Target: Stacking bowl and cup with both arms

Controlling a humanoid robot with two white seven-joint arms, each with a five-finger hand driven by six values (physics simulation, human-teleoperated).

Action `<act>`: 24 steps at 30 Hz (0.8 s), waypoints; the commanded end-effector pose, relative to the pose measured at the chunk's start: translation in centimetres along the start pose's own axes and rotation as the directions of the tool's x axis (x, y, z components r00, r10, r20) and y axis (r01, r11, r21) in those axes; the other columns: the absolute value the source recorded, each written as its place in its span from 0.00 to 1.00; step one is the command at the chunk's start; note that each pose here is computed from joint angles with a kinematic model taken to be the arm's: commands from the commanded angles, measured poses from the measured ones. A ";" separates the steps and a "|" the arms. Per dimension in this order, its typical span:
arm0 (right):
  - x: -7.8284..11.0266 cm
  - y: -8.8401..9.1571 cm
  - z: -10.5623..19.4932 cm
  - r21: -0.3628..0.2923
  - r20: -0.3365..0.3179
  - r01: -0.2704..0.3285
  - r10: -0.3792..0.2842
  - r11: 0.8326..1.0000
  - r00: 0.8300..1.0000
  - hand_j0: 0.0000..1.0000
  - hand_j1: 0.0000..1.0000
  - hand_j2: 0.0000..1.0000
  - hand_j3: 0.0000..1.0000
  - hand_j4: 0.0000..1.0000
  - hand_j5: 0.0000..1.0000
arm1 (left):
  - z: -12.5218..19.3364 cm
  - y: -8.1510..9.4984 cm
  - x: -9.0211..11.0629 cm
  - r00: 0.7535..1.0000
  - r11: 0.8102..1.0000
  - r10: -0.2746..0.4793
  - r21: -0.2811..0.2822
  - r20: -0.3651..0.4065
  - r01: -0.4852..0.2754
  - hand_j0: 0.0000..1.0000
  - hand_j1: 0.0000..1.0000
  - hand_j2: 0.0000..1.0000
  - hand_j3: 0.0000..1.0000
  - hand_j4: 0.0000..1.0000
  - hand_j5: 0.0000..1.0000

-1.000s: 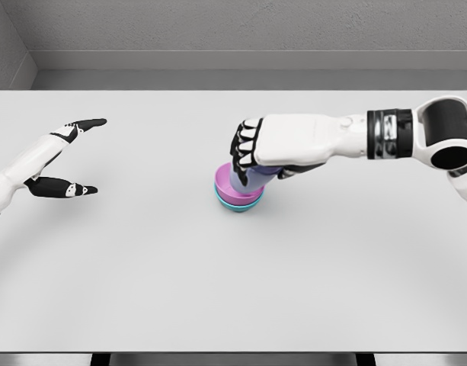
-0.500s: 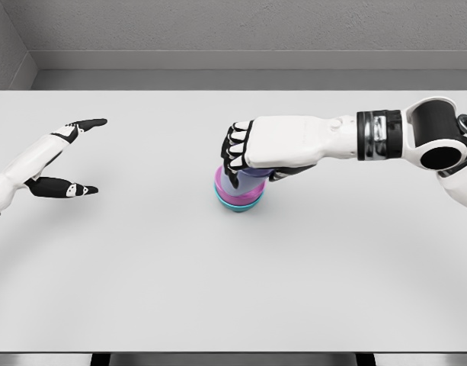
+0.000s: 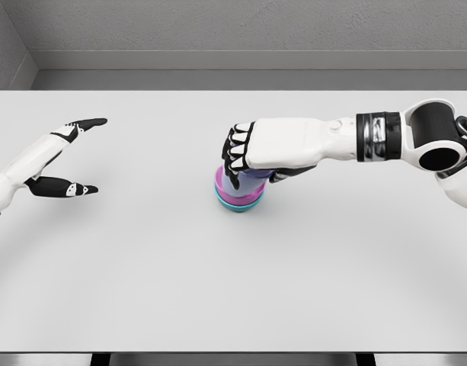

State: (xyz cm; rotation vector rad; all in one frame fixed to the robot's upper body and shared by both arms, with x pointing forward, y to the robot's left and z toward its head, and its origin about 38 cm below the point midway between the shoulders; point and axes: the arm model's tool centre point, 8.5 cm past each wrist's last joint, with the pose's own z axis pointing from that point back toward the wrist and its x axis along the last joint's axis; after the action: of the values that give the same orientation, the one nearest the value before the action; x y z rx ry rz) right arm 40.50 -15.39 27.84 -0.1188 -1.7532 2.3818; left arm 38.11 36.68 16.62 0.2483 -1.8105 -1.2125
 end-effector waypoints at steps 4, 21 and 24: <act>-0.3 0.0 0.2 -0.001 -0.010 0.007 -0.007 1.000 1.000 0.49 0.49 0.49 0.49 0.49 0.49 | 0.0 0.0 0.0 1.000 1.000 0.007 0.005 0.002 -0.007 1.00 1.00 1.00 1.00 1.00 1.00; -1.2 0.6 0.2 0.010 -0.035 0.025 -0.025 1.000 0.999 0.49 0.49 0.49 0.49 0.49 0.49 | -0.1 -0.1 0.1 1.000 1.000 0.012 0.005 0.004 -0.012 1.00 1.00 1.00 1.00 1.00 1.00; -1.4 0.9 0.2 0.017 -0.038 0.033 -0.033 0.999 0.999 0.49 0.49 0.49 0.49 0.49 0.49 | -0.1 -0.1 0.1 1.000 1.000 0.012 0.005 0.004 -0.012 1.00 1.00 1.00 1.00 1.00 1.00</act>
State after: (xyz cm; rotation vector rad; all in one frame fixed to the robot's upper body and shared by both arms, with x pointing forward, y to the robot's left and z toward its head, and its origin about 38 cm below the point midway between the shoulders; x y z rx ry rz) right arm 41.69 -16.04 27.11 -0.1381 -1.7076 2.3635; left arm 38.12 36.46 16.48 0.2411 -1.8130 -1.2090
